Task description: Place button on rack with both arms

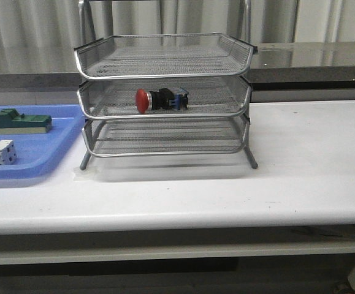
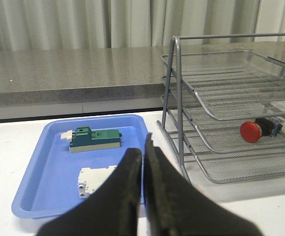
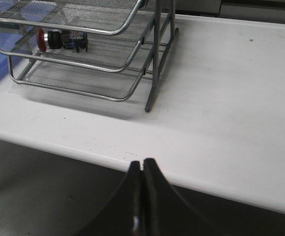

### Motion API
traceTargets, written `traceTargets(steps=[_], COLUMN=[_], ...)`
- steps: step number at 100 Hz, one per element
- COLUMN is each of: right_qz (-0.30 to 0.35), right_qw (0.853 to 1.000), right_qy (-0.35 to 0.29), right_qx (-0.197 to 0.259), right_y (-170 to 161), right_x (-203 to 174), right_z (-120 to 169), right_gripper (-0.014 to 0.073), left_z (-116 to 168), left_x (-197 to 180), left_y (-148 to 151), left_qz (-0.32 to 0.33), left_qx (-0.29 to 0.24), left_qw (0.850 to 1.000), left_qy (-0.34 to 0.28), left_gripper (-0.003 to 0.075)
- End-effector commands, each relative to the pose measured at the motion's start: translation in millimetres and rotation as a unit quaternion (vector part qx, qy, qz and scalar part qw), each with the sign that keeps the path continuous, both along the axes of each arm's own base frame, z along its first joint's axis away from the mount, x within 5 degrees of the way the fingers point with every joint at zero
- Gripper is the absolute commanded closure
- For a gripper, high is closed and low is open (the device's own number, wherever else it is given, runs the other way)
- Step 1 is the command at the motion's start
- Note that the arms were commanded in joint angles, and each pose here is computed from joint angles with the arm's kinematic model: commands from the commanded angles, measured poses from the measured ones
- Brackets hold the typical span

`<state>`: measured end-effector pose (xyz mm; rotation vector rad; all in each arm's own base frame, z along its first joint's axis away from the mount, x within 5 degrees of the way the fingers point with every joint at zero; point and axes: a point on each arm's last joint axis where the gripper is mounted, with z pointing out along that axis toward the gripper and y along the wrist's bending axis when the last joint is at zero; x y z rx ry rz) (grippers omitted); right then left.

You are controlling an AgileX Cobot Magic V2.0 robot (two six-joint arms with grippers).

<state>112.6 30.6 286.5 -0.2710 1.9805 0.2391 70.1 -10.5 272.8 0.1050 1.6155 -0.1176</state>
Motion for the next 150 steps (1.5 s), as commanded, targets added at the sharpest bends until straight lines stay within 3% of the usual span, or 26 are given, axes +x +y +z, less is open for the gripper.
traceTargets(steps=[1, 67, 87, 107, 150], right_qz=[-0.015, -0.020, -0.054, -0.089, -0.081], right_qw=[0.999, 0.999, 0.997, 0.988, 0.968], right_qy=[-0.037, -0.047, -0.058, -0.113, -0.224], right_qx=[0.009, 0.009, 0.019, 0.052, 0.082], right_y=[-2, -3, -8, -14, -19], right_x=[3, 3, 2, -9, -41], right_z=[13, 14, 11, -1, -41], right_gripper=[0.0652, 0.0652, 0.0652, 0.0652, 0.0652], left_z=[16, 16, 16, 16, 16], left_x=[0, 0, 0, 0, 0], left_y=[1, 1, 1, 1, 1], left_qz=[0.006, 0.006, 0.006, 0.006, 0.006], left_qx=[-0.016, -0.016, -0.016, -0.016, -0.016], left_qw=[0.999, 0.999, 0.999, 0.999, 0.999], left_qy=[-0.049, -0.049, -0.049, -0.049, -0.049], left_gripper=[0.0716, 0.0716, 0.0716, 0.0716, 0.0716])
